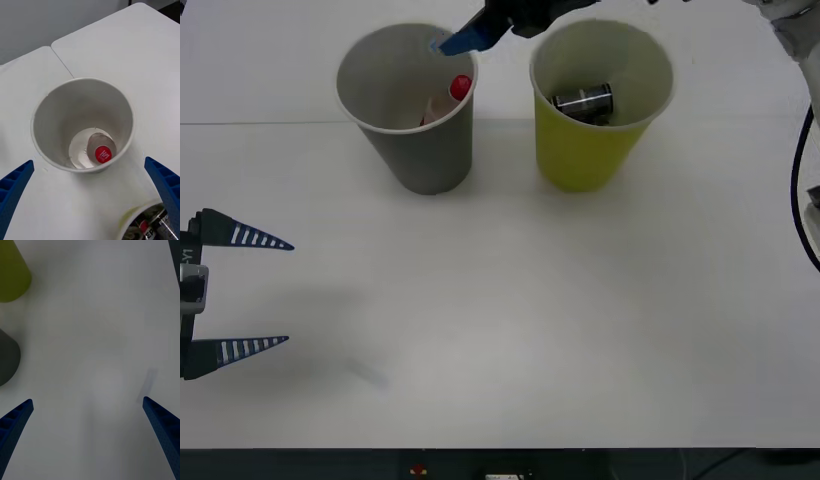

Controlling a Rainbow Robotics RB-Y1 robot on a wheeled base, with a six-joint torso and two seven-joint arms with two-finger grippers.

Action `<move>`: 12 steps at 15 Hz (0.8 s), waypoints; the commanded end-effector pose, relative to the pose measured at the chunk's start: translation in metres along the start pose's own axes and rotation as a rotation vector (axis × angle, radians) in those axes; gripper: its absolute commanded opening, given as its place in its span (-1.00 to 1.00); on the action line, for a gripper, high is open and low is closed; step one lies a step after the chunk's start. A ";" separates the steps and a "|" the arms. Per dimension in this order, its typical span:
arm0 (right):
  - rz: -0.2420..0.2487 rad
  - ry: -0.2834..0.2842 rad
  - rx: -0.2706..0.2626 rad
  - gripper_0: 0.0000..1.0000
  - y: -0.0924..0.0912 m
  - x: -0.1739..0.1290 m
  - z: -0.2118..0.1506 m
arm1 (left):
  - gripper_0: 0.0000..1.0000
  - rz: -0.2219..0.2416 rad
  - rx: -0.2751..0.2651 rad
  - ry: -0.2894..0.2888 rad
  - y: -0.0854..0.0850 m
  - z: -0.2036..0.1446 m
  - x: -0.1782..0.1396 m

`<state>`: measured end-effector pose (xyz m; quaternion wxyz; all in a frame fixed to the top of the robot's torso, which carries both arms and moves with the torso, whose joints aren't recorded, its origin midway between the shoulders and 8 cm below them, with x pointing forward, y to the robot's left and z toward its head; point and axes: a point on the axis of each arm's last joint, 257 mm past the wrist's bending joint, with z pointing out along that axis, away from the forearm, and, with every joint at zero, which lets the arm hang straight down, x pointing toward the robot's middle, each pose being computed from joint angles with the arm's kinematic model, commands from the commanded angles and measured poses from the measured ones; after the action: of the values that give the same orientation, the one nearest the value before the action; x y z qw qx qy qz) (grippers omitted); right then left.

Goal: Put the can into the green bin and the plastic bottle into the gray bin

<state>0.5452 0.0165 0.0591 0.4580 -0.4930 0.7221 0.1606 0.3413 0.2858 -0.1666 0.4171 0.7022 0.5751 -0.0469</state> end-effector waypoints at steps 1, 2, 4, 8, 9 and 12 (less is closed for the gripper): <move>-0.014 -0.026 -0.051 1.00 0.000 0.017 -0.034 | 1.00 0.000 0.000 0.000 0.000 0.000 0.000; -0.027 -0.046 -0.066 1.00 0.000 0.025 -0.048 | 1.00 0.000 0.000 0.000 0.000 0.000 0.000; -0.037 -0.074 -0.081 1.00 0.005 0.042 -0.072 | 1.00 0.000 0.000 0.000 0.000 0.000 0.000; -0.119 -0.099 -0.083 1.00 0.020 0.089 -0.112 | 1.00 0.000 0.000 0.000 0.000 0.000 0.000; -0.136 -0.111 -0.092 1.00 0.025 0.101 -0.122 | 1.00 0.000 0.000 0.000 0.000 0.000 0.000; -0.179 -0.123 -0.103 1.00 0.040 0.139 -0.152 | 1.00 0.000 0.000 0.000 0.000 0.000 0.000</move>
<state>0.4285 -0.1410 0.0192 0.4869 -0.5634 0.6409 0.1866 0.3413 0.2858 -0.1666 0.4171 0.7022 0.5751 -0.0469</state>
